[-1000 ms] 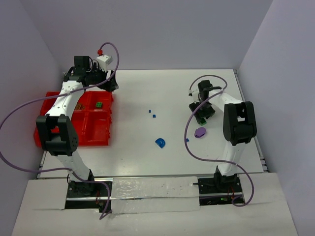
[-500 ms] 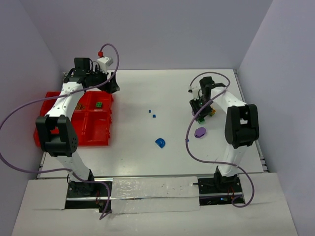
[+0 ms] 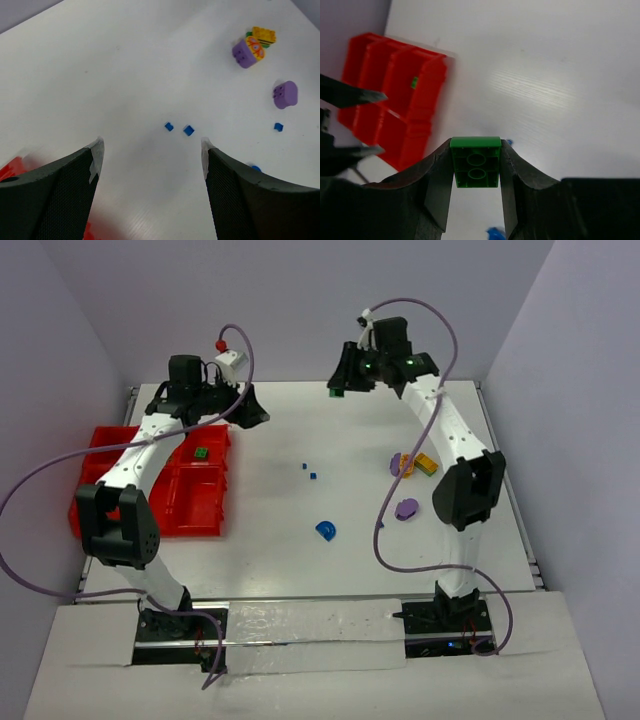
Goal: Sort the legos into containers by color
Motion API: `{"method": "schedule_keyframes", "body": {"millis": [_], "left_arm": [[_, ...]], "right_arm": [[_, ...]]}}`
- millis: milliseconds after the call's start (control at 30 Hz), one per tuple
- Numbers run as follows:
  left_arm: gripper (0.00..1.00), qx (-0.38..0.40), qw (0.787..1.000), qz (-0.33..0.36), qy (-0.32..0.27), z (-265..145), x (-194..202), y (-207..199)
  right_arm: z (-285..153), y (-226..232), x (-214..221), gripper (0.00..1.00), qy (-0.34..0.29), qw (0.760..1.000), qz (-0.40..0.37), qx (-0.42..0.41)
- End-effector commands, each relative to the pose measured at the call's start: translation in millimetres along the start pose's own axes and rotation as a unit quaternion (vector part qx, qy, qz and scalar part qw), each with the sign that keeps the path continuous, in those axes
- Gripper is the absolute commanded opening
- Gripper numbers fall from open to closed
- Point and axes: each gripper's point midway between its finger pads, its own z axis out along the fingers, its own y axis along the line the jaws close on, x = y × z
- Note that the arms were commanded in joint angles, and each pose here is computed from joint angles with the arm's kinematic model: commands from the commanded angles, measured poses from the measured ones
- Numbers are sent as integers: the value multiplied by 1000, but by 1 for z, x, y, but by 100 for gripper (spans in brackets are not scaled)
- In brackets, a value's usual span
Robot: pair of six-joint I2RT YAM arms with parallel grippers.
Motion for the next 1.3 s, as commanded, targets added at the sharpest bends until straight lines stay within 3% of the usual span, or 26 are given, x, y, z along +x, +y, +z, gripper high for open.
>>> {"method": "schedule_keyframes", "body": {"millis": [0,133,333,833,1033,1200,1267], "left_arm": [[85,45,997,-1,-57,21,-39,-29],[85,44,997,6,-67,51,-47,-35],[85,35,997,4,-74,86,-61,-46],[81,48,990,-82,-106,111,-80,-44],[66,45,989,-97,-101,115,-75,-42],[37,23,990,-88,-109,113,-78,-36],[23,21,990,-89,-111,110,-80,-34]], "right_arm": [[35,15,-8,0,7,992,121,-45],[42,39,-9,0,15,987,121,-108],[44,42,-10,0,11,985,141,-104],[44,70,-6,0,17,981,129,-144],[40,80,-7,0,20,977,129,-170],[39,86,-3,1,28,973,125,-193],[40,86,-1,10,32,972,126,-195]]}}
